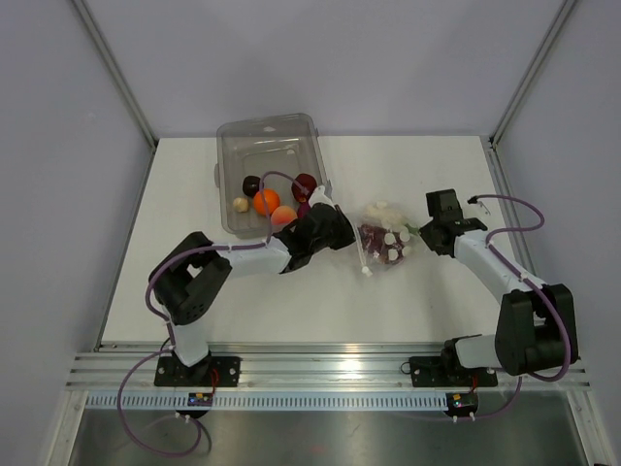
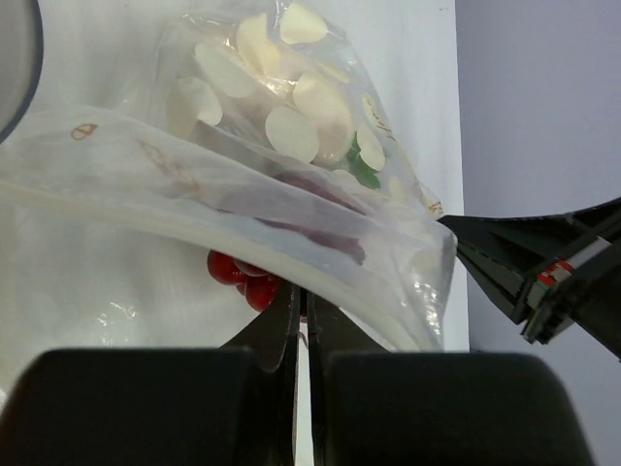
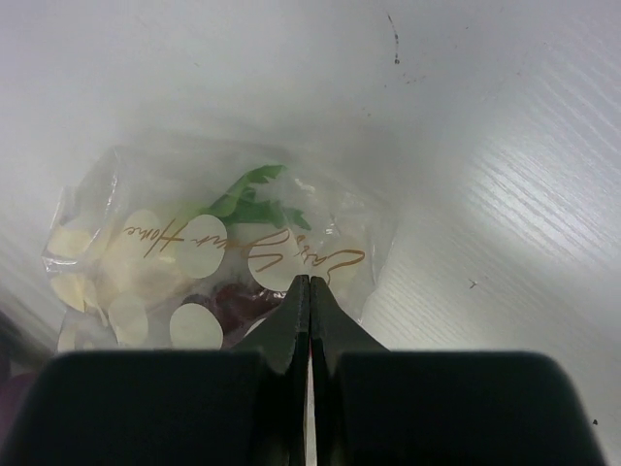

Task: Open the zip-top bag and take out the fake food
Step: Pick up the fake fruit from the zipper food storage bag, then place the fake fruit in the bin, then pick up the fake fruit from the zipper food storage bag.

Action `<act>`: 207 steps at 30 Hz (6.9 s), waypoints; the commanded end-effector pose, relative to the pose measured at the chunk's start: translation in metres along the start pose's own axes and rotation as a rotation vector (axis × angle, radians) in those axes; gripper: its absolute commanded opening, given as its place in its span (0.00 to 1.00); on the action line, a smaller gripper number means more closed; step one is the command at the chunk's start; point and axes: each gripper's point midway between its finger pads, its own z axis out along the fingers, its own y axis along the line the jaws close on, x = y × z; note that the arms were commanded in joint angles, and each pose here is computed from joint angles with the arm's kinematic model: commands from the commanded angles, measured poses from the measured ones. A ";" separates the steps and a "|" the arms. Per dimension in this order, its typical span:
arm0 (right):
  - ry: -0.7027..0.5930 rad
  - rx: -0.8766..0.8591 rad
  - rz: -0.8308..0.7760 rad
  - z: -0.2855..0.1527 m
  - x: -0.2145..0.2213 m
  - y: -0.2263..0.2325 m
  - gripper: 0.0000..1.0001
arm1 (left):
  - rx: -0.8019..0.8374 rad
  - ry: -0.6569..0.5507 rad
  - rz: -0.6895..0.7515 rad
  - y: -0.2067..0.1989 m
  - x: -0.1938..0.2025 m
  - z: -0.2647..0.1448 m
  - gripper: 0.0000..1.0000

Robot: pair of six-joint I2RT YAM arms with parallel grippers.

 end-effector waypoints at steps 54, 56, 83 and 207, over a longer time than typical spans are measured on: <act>-0.062 -0.021 0.067 0.002 -0.017 -0.001 0.00 | -0.097 -0.608 0.039 -0.063 -0.324 -0.224 0.00; -0.061 -0.024 0.066 0.003 -0.017 -0.001 0.00 | -0.104 -0.591 0.020 -0.046 -0.335 -0.208 0.00; -0.038 -0.051 0.049 0.001 -0.012 0.001 0.00 | -0.198 -0.532 -0.027 0.080 -0.349 -0.094 0.00; 0.059 -0.327 -0.349 0.044 -0.006 0.101 0.72 | 0.197 0.020 0.046 0.004 0.017 -0.008 0.42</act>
